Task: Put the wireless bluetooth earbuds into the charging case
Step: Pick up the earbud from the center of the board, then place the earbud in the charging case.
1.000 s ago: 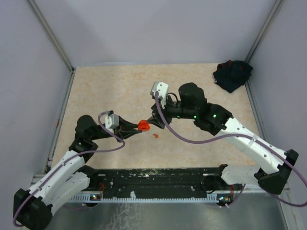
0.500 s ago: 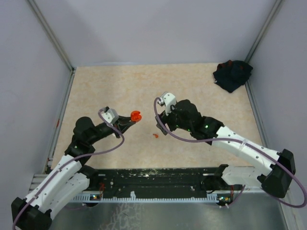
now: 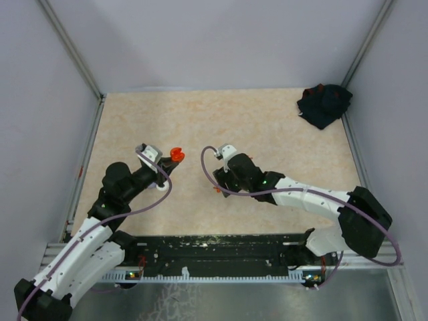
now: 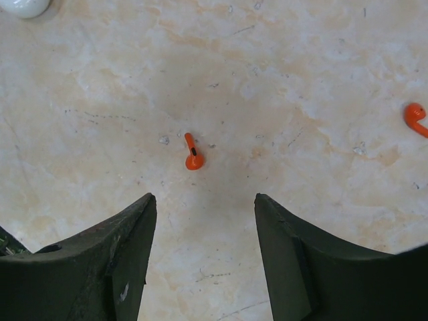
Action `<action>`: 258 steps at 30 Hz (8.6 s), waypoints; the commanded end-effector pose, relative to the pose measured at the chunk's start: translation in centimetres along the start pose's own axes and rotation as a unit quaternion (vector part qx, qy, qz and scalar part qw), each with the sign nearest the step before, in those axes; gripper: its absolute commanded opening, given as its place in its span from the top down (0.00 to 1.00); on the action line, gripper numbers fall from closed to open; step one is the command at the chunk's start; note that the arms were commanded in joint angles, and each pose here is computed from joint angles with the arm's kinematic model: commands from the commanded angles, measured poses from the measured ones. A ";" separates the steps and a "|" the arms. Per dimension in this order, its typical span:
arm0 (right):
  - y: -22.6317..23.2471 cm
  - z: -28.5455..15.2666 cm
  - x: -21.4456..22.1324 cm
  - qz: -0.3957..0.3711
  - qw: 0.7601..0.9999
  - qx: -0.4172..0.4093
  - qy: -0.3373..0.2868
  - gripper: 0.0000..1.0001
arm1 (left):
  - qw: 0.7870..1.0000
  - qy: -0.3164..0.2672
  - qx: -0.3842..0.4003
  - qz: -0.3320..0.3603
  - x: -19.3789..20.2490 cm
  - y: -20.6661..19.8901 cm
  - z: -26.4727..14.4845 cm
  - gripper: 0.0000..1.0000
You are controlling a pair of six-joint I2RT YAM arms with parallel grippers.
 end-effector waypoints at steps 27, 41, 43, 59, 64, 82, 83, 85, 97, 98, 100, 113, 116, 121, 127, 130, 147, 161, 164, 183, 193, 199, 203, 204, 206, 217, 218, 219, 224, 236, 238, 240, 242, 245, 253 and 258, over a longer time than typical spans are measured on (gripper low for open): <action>1.0 6.7 3.2 -0.022 0.996 0.075 0.048 0.38 | 1.000 -0.009 -0.005 0.005 -1.3 0.1 -0.1 1.00; -3.5 6.7 3.1 0.007 0.987 0.148 0.058 0.40 | 1.000 -0.008 0.002 0.005 -1.3 -0.1 -0.1 1.00; -3.9 6.7 2.8 0.009 0.987 0.150 0.055 0.41 | 1.000 -0.009 0.002 0.004 -1.4 -0.1 -0.1 1.00; -0.3 4.4 -1.7 -0.048 0.999 -0.005 0.021 0.49 | 1.000 -0.006 0.008 0.001 -1.3 -0.3 0.0 1.00; 0.2 5.2 -1.7 -0.085 0.995 -0.029 0.048 0.52 | 1.000 -0.007 -0.008 -0.002 -1.3 0.2 -0.1 1.00; 1.7 8.2 0.2 -0.150 0.975 -0.081 0.143 0.62 | 0.996 -0.007 -0.086 -0.020 -1.2 2.7 -0.8 1.00; 1.8 8.3 0.2 -0.151 0.974 -0.083 0.145 0.62 | 0.996 -0.007 -0.085 -0.020 -1.2 2.6 -0.8 1.00; 2.0 8.5 0.4 -0.155 0.973 -0.087 0.150 0.62 | 0.996 -0.007 -0.084 -0.020 -1.2 2.6 -0.8 1.00; 2.4 9.1 2.1 -0.179 0.961 -0.087 0.194 0.63 | 0.997 -0.009 -0.072 -0.019 -1.3 2.3 -0.7 1.00; 2.4 9.1 2.2 -0.180 0.960 -0.087 0.197 0.63 | 0.997 -0.010 -0.072 -0.019 -1.3 2.3 -0.7 1.00; 2.4 9.2 2.5 -0.181 0.958 -0.087 0.203 0.64 | 0.997 -0.010 -0.071 -0.019 -1.3 2.3 -0.7 1.00; 2.2 8.4 2.8 -0.180 0.956 -0.081 0.217 0.76 | 0.998 -0.009 -0.061 -0.022 -1.2 2.1 -0.6 1.00; 2.3 8.3 2.5 -0.174 0.958 -0.082 0.211 0.79 | 0.998 -0.009 -0.060 -0.022 -1.2 2.0 -0.6 1.00; 2.7 8.0 1.3 -0.160 0.966 -0.086 0.182 0.84 | 0.999 -0.012 -0.045 -0.022 -1.2 1.6 -0.5 1.00; 2.7 6.6 -0.9 -0.135 0.978 -0.076 0.137 0.90 | 0.999 -0.026 -0.022 -0.018 -1.6 0.9 -0.4 1.00; 2.7 5.3 -2.6 -0.117 0.985 -0.070 0.105 0.90 | 0.999 -0.035 -0.004 -0.016 -2.0 0.3 -0.5 1.00; 2.3 -7.8 -15.5 0.081 0.975 -0.063 -0.197 0.94 | 0.987 -0.143 0.074 -0.010 -3.7 -2.3 -1.6 1.00; 7.8 -12.6 -20.0 0.137 0.915 -0.186 -0.332 0.98 | 0.969 -0.165 0.179 0.044 -2.9 -5.3 -1.8 1.00; 8.5 -13.0 -20.4 0.144 0.904 -0.199 -0.349 0.98 | 0.965 -0.172 0.187 0.057 -2.9 -5.5 -2.0 1.00; 9.8 -11.1 -19.4 0.166 0.905 -0.207 -0.332 0.99 | 0.959 -0.192 0.199 0.063 -3.3 -6.0 -2.5 1.00; 9.9 -10.2 -18.8 0.163 0.912 -0.198 -0.320 0.99 | 0.959 -0.197 0.195 0.058 -3.5 -5.9 -2.6 1.00; 10.0 -9.9 -18.6 0.160 0.916 -0.193 -0.313 0.99 | 0.960 -0.199 0.190 0.054 -3.5 -5.8 -2.6 1.00; 10.1 -9.5 -18.4 0.155 0.919 -0.190 -0.307 0.96 | 0.960 -0.196 0.191 0.052 -3.4 -5.8 -2.6 1.00; 10.1 -9.5 -18.4 0.155 0.920 -0.190 -0.307 0.94 | 0.960 -0.196 0.191 0.052 -3.5 -5.8 -2.6 1.00; 10.2 -9.4 -18.4 0.153 0.921 -0.189 -0.305 0.92 | 0.960 -0.196 0.191 0.051 -3.5 -5.8 -2.6 1.00; 9.7 -10.4 -18.9 0.142 0.919 -0.175 -0.322 0.73 | 0.961 -0.193 0.193 0.050 -3.4 -5.9 -2.5 1.00; 9.7 -10.5 -18.9 0.141 0.919 -0.174 -0.324 0.72 | 0.961 -0.193 0.192 0.050 -3.4 -5.8 -2.5 1.00; 9.6 -10.6 -19.0 0.140 0.919 -0.173 -0.327 0.71 | 0.961 -0.192 0.192 0.049 -3.3 -5.8 -2.5 1.00; 9.3 -11.1 -19.2 0.140 0.917 -0.169 -0.334 0.69 | 0.962 -0.189 0.190 0.048 -3.3 -5.8 -2.4 1.00; 8.8 -13.1 -19.9 0.078 0.929 -0.153 -0.328 0.53 | 0.967 -0.178 0.175 0.045 -3.0 -5.2 -2.0 1.00; 8.7 -13.0 -19.7 0.067 0.933 -0.145 -0.321 0.47 | 0.968 -0.177 0.173 0.044 -3.0 -5.1 -2.0 1.00; 8.5 -12.8 -19.6 0.059 0.938 -0.136 -0.314 0.42 | 0.968 -0.175 0.173 0.043 -2.9 -5.1 -2.0 1.00; 8.3 -12.4 -19.6 0.051 0.943 -0.121 -0.305 0.38 | 0.968 -0.174 0.173 0.043 -2.9 -5.1 -2.0 1.00; 7.5 -11.6 -19.3 0.044 0.952 -0.083 -0.290 0.34 | 0.969 -0.174 0.172 0.045 -2.9 -5.1 -2.0 1.00; 7.5 -10.3 -19.8 0.031 0.961 -0.044 -0.270 0.28 | 0.969 -0.173 0.173 0.046 -2.9 -5.1 -1.9 1.00; 7.5 -9.4 -19.5 0.025 0.966 -0.023 -0.255 0.27 | 0.968 -0.173 0.174 0.048 -2.9 -5.2 -2.0 1.00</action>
Point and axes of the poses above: each gripper's point midway between its finger pads, its own z axis out along the fingers, its own y axis along the line the jaws close on, x = y × z, the point moved 2 cm from there along -z, back along the fingers, and after that the axes turned 7 degrees about -z, right-handed, at the moved point
